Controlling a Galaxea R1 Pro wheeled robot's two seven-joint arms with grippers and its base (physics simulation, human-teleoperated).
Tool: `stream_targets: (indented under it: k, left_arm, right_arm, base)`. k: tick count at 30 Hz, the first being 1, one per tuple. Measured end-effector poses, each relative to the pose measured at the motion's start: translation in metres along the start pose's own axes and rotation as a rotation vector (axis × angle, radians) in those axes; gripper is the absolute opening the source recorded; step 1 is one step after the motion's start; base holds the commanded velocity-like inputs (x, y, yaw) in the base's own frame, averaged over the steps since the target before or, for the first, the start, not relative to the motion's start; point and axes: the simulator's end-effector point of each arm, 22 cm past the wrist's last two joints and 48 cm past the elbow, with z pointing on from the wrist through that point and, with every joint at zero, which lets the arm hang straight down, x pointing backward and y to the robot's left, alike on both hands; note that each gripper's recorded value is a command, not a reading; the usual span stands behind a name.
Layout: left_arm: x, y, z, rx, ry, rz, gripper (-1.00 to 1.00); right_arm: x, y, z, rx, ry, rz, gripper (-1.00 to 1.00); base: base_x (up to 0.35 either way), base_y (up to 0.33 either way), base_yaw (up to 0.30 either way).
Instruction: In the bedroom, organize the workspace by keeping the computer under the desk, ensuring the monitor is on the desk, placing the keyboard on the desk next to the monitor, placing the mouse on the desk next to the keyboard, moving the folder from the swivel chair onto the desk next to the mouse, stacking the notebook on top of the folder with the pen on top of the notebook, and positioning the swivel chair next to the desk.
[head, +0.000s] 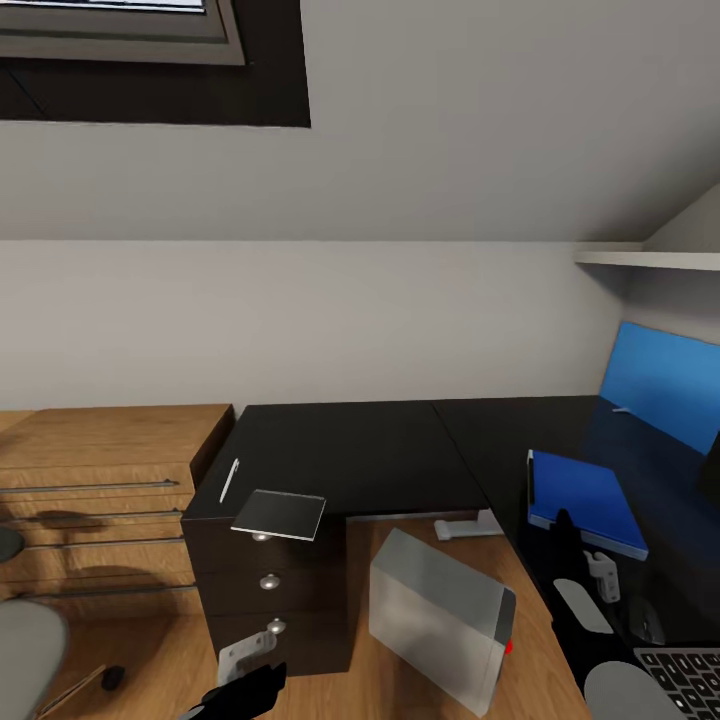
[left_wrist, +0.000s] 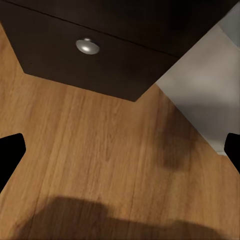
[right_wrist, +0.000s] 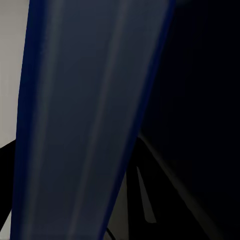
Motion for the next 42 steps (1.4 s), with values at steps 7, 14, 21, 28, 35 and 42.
stream_targets:
  k: [7, 14, 21, 28, 35, 42]
  left_arm:
    - [0.0003, -0.0004, 0.0, 0.001, 0.001, 0.001, 1.0]
    - [0.0003, -0.0005, 0.0, 0.001, 0.001, 0.0, 1.0]
    - [0.0002, -0.0008, 0.0, 0.003, 0.0, 0.001, 1.0]
    - [0.0001, -0.0011, 0.0001, 0.004, 0.0, 0.0, 1.0]
    - [0.0003, -0.0012, 0.0, 0.005, 0.0, 0.0, 1.0]
    - [0.0004, -0.0013, 0.0, 0.005, 0.001, -0.001, 1.0]
  right_arm:
    - [0.0002, 0.0005, 0.0, -0.001, 0.0, 0.0, 1.0]
    - [0.0003, 0.0008, 0.0, -0.002, 0.001, -0.001, 1.0]
    - [0.0002, 0.0013, 0.0001, -0.004, 0.0, 0.0, 1.0]
    - [0.0013, 0.0017, -0.0001, -0.005, 0.002, -0.001, 1.0]
    - [0.003, 0.0023, -0.0007, -0.006, 0.005, -0.002, 1.0]
    - [0.0033, 0.0029, -0.0008, -0.009, 0.005, -0.002, 1.0]
  base:
    - [0.0, 0.0, 0.0]
    - [0.0, 0.0, 0.0]
    - [0.0, 0.0, 0.0]
    - [-0.09, 0.0, 0.0]
    - [-0.022, 0.0, 0.0]
    - [-0.001, 0.0, 0.0]
